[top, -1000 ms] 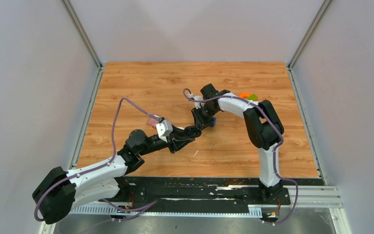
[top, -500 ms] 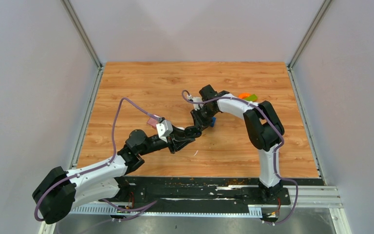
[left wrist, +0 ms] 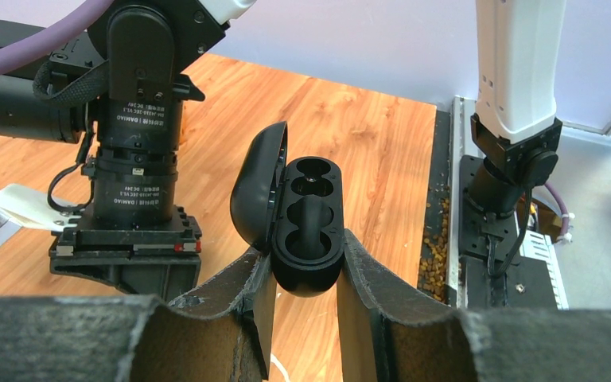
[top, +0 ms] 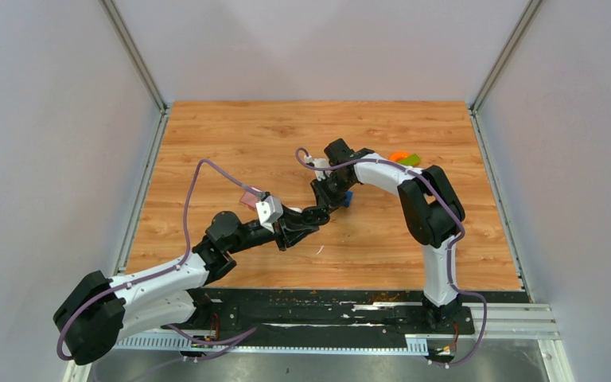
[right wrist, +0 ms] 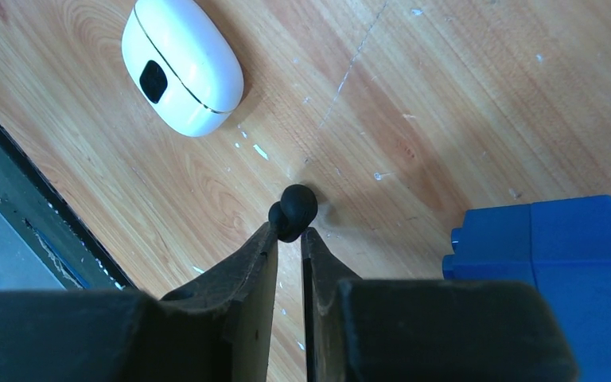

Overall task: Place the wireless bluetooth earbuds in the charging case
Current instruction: Pick up the earbud from the center of the board.

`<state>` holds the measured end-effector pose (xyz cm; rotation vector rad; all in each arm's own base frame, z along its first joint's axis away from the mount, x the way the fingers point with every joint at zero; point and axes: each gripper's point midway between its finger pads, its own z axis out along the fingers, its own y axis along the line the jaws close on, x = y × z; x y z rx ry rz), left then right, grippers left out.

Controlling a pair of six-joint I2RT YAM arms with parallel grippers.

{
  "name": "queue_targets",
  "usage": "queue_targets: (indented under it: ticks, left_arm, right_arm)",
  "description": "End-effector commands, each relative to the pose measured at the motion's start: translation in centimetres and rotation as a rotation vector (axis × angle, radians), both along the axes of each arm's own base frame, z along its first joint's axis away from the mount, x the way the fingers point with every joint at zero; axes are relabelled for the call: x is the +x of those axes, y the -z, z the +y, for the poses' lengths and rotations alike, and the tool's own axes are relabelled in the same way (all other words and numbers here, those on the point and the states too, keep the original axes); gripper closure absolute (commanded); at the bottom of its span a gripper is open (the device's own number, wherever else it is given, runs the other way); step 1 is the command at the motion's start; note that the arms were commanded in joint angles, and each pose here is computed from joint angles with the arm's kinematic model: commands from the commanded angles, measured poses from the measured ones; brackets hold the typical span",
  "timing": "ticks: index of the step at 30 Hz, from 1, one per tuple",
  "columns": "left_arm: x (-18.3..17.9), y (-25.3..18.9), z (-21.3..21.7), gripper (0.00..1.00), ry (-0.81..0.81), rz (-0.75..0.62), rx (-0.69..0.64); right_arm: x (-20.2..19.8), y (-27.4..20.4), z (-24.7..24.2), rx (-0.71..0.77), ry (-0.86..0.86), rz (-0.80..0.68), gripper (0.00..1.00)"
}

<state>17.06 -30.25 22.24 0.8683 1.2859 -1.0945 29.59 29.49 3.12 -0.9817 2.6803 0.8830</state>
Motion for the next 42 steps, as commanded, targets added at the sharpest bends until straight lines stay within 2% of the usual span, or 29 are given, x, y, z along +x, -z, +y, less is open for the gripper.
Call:
queue_targets:
  ticks: [1, 16, 29, 38, 42]
  left_arm:
    - [0.1, -1.9, -0.2, 1.0, 0.007, -0.042, -0.039]
    - [0.1, -1.8, -0.2, 1.0, 0.01, -0.037, -0.034]
    - [0.1, -1.7, -0.3, 1.0, 0.016, -0.032, -0.032]
    - [0.8, -1.4, 0.0, 1.0, -0.03, -0.031, -0.01]
    - [2.4, -1.6, 1.4, 1.0, -0.152, -0.06, 0.014]
  right_arm:
    - [0.6, -1.3, 0.3, 0.01, -0.01, -0.051, 0.83]
    - [1.2, -1.3, 0.9, 0.02, -0.016, -0.049, 0.81]
    - [1.3, -0.8, 1.1, 0.021, -0.018, -0.043, 0.83]
    - [1.6, -1.5, 1.6, 0.054, -0.061, -0.065, 1.0]
    - [1.8, -2.5, 1.5, 0.065, -0.084, -0.102, 1.0]
